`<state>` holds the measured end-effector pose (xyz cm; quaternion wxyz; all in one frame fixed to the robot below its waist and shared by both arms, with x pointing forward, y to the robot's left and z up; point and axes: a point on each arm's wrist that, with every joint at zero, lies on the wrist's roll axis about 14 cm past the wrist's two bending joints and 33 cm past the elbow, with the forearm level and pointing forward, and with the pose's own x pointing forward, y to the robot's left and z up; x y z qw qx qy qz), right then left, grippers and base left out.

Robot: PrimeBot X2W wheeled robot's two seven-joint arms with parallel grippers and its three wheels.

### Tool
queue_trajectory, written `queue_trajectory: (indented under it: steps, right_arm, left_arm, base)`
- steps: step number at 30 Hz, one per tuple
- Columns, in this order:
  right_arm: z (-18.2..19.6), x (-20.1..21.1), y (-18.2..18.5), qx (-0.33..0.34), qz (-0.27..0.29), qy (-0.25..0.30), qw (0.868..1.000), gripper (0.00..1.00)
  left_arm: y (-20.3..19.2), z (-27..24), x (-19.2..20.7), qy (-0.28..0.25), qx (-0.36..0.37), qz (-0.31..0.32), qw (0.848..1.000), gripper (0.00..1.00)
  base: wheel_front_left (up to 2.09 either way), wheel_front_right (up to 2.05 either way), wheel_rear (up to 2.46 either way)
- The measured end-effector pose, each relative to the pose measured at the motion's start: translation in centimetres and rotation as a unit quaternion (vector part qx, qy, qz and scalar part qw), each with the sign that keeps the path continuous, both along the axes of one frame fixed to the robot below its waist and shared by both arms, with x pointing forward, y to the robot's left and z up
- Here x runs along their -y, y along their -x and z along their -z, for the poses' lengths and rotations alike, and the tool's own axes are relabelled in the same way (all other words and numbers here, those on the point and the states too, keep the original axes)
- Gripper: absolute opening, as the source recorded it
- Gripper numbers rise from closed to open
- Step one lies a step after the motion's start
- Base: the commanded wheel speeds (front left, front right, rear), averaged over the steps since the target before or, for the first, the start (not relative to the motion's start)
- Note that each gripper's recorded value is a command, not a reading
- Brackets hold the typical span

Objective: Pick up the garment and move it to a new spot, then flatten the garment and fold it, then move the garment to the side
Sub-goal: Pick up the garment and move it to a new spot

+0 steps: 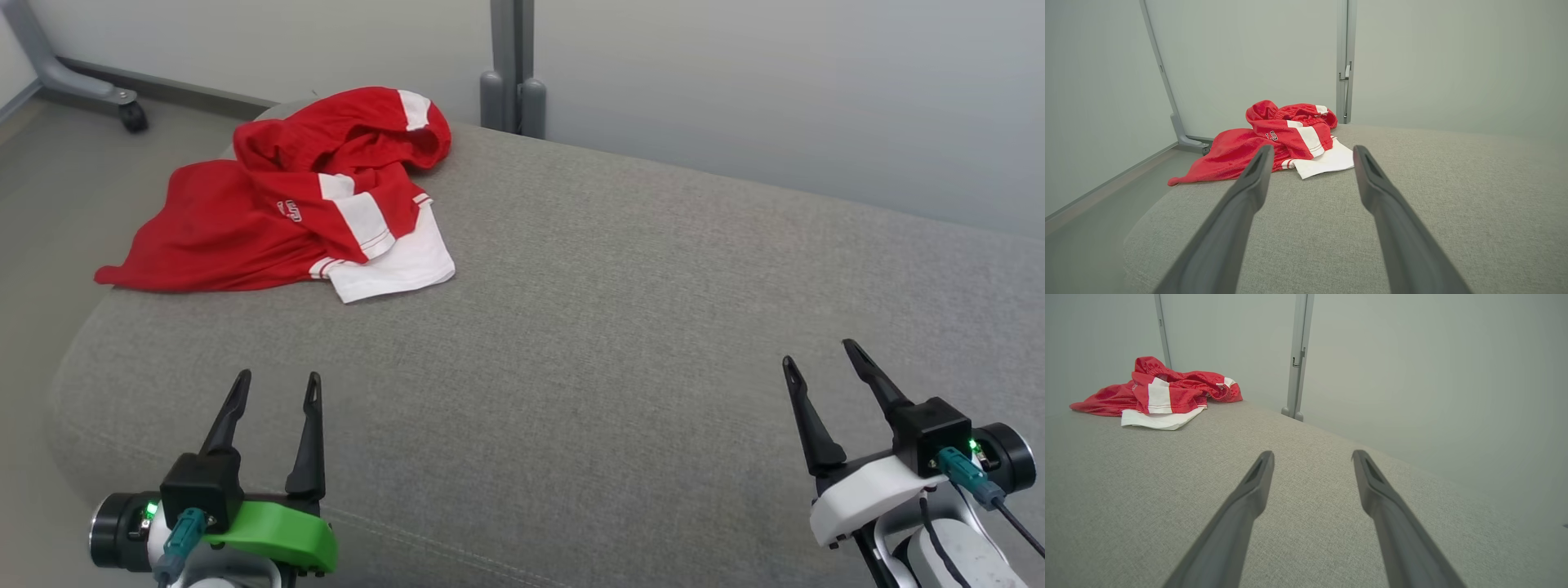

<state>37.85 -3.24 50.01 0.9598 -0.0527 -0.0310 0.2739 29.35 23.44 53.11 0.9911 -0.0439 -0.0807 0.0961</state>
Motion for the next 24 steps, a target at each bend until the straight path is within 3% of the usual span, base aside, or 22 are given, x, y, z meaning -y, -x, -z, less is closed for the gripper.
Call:
queue_trajectory:
  steps: [13,24]
  right_arm:
    - [-1.4,-8.4,1.4,0.013,-0.128,-0.010,0.992,1.00]
    - [-1.7,-11.6,1.9,0.012,-0.176,-0.014,0.984,1.00]
  left_arm:
    - [6.4,0.1,-6.9,-0.005,0.002,-0.134,0.991,1.00]
    - [8.0,-0.3,-8.4,-0.006,0.007,-0.170,0.985,1.00]
  base:
    - [0.00,0.00,0.00]
    - [0.00,0.00,0.00]
